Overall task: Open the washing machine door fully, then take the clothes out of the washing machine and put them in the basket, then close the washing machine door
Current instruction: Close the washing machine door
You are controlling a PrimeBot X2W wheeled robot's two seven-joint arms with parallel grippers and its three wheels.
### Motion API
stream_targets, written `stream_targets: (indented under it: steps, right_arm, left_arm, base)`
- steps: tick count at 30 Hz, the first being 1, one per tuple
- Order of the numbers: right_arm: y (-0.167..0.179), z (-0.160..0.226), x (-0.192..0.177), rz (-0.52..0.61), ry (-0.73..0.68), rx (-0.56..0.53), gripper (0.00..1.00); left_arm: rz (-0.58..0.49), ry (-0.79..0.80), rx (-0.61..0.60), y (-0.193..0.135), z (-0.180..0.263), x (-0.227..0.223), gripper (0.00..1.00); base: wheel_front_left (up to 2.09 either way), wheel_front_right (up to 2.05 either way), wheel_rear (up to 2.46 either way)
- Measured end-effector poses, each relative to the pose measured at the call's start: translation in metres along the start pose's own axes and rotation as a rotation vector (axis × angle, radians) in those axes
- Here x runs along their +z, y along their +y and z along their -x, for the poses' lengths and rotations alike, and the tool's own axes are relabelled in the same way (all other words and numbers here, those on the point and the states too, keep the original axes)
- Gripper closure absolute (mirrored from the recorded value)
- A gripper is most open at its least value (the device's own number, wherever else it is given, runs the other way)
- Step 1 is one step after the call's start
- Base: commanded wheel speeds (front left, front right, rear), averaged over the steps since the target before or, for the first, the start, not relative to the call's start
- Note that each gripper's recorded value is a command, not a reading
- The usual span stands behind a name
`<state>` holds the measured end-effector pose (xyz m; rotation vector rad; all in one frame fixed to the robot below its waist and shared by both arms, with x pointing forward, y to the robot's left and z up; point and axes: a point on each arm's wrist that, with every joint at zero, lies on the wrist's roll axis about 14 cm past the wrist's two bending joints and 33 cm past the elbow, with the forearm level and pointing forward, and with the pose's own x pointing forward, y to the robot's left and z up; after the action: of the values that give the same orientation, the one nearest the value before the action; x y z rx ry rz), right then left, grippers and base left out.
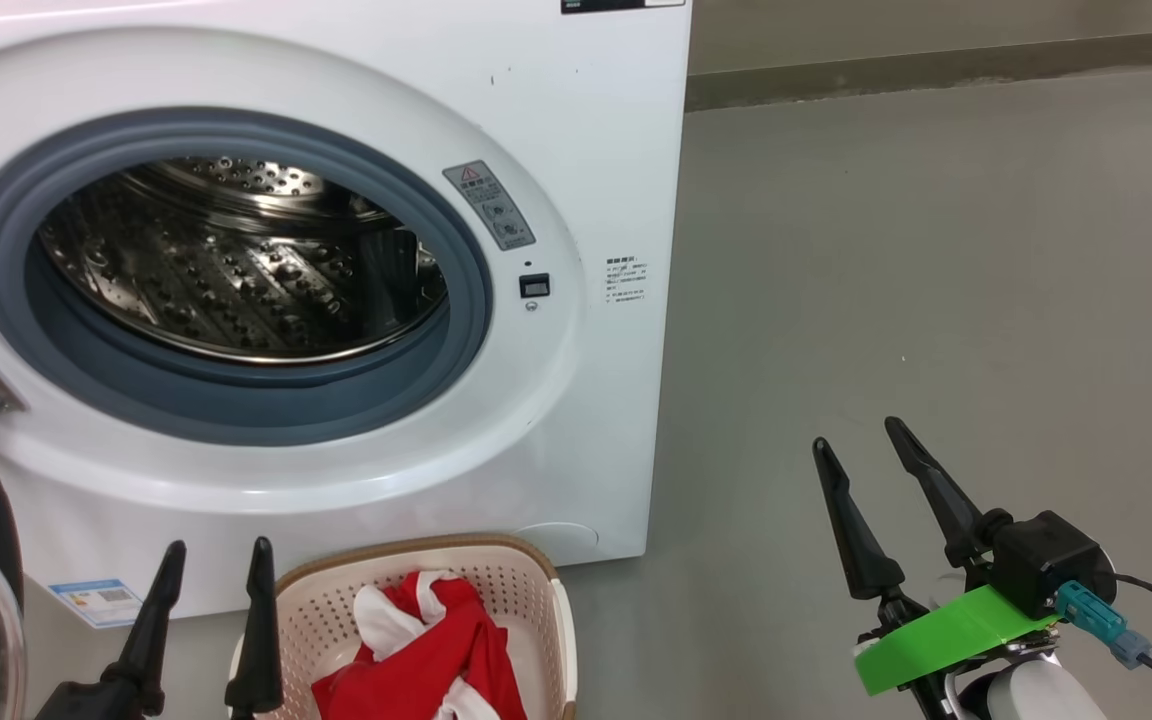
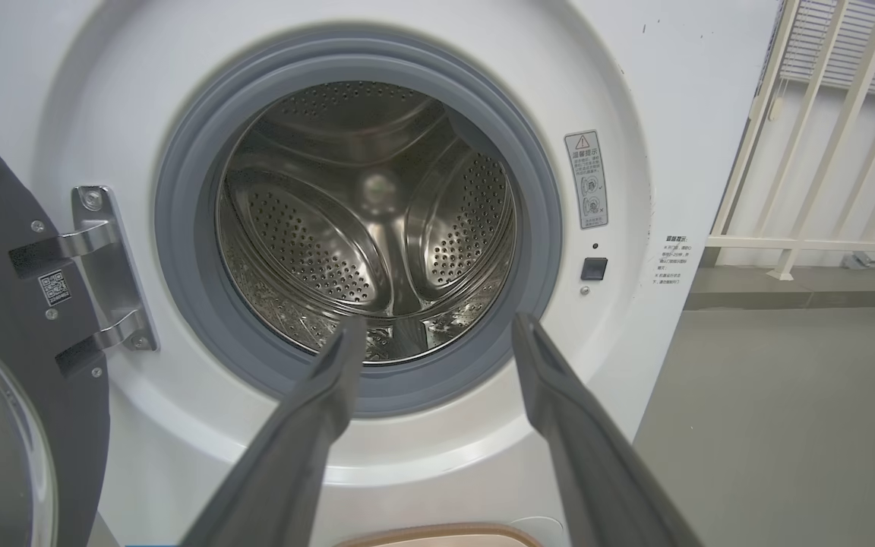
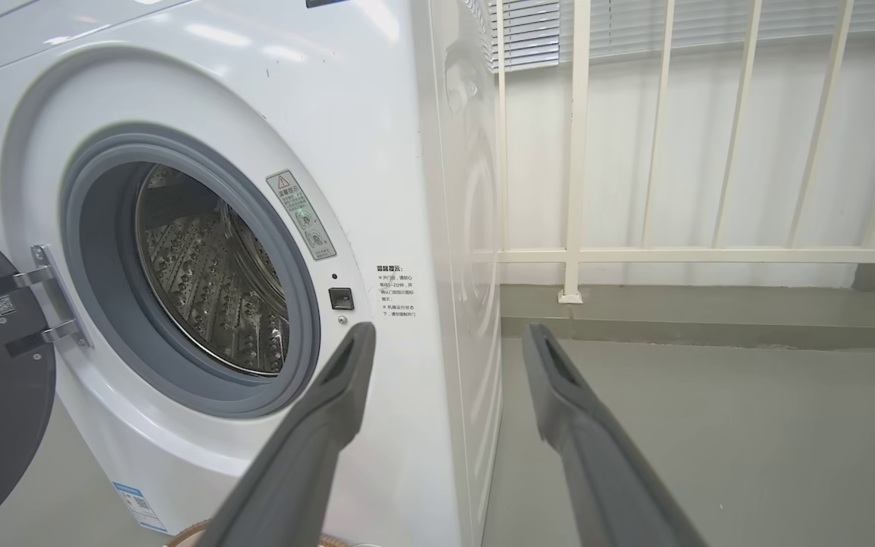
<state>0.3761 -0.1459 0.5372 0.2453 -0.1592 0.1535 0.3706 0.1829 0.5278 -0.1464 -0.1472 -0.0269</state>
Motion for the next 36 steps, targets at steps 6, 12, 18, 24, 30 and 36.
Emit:
stream_targets:
  steps: [6, 12, 18, 24, 30, 36]
  right_arm:
    - [-0.0012, -0.0004, -0.0003, 0.001, 0.001, -0.003, 0.00]
    - [-0.0016, -0.0004, -0.0002, 0.001, 0.000, -0.005, 0.00]
    - [-0.0019, -0.0008, -0.0009, 0.000, 0.002, -0.006, 0.00]
    - [-0.0026, -0.0013, -0.0009, 0.000, 0.002, -0.007, 0.00]
    - [-0.0023, -0.0019, -0.0009, -0.001, 0.001, -0.006, 0.00]
    - [-0.0005, -0.0038, -0.0023, -0.002, 0.004, 0.000, 0.00]
  left_arm:
    - [-0.001, 0.010, 0.003, 0.0010, 0.0008, -0.0030, 0.00]
    - [-0.004, 0.013, 0.003, 0.0011, 0.0009, -0.0041, 0.00]
    - [-0.004, 0.015, 0.005, 0.0018, 0.0010, -0.0045, 0.00]
    - [-0.010, 0.011, 0.005, 0.0022, 0.0010, -0.0034, 0.00]
    - [-0.037, 0.018, 0.012, 0.0036, 0.0012, -0.0049, 0.00]
    - [-0.042, 0.025, 0.026, 0.0069, 0.0029, -0.0069, 0.00]
  base:
    - [-1.16, 0.90, 0.26]
    - [-1.96, 1.72, 0.24]
    - [-1.85, 1.82, 0.03]
    - [-1.03, 1.03, 0.00]
    - [-0.23, 0.23, 0.00]
    - [0.00, 0.00, 0.00]
